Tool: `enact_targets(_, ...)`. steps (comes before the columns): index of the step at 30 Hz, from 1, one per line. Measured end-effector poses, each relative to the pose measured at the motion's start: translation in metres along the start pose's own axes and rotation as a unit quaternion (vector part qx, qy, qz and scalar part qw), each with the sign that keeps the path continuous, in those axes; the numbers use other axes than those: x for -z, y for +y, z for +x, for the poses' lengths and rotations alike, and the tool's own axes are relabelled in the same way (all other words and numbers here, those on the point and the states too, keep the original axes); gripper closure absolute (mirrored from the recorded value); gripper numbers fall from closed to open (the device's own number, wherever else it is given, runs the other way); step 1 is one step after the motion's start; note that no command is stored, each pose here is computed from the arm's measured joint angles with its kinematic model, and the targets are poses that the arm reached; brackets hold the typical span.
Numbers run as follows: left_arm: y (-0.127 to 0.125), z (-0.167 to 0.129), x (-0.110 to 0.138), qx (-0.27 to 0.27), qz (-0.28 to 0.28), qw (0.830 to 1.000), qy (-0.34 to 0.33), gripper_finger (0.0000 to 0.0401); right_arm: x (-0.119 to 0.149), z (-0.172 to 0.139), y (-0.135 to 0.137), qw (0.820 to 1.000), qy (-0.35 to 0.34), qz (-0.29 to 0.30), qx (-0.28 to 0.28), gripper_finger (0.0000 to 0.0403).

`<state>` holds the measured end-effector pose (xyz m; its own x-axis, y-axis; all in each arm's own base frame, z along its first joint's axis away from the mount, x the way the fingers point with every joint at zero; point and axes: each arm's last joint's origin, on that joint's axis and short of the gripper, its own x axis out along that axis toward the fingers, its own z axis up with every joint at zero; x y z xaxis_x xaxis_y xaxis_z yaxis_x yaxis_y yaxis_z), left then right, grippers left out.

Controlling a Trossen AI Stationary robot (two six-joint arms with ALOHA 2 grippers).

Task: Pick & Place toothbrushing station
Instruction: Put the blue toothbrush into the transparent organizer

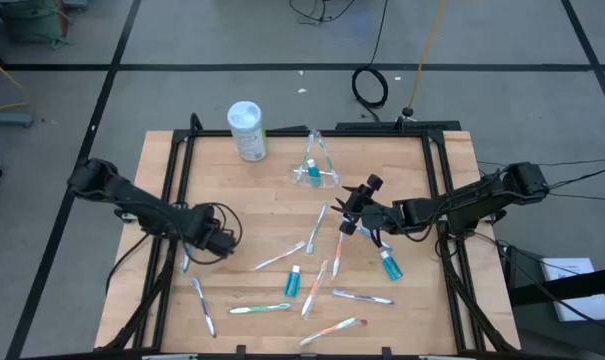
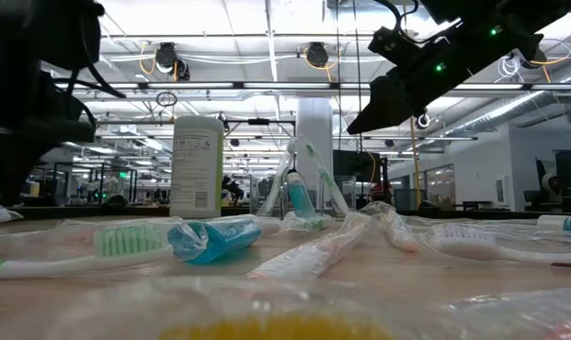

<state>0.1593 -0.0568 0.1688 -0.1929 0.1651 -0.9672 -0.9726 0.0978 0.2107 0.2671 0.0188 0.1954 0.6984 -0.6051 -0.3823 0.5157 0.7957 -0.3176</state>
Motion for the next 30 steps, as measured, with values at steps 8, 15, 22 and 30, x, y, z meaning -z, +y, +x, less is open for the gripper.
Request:
enact_targets(8,-0.015,0.022,-0.006,-0.081,-0.029,0.996,0.003,0.0245,-0.002,0.000,0.003,0.999,-0.004,0.007,-0.053,0.0232)
enact_targets(15,-0.023,0.037,-0.007,-0.146,0.021,0.989,0.033,0.0245,-0.002,0.000,0.003,0.998,-0.006,0.007,-0.062,0.0232)
enact_targets(22,-0.016,0.011,0.008,-0.231,-0.013,0.970,0.080,0.0245,-0.002,0.000,0.003,0.998,-0.007,0.008,-0.061,0.0232)
enact_targets(30,-0.014,0.011,0.035,-0.213,-0.060,0.971,0.084,0.0245,-0.002,0.000,0.003,0.998,-0.005,0.003,-0.062,0.0232)
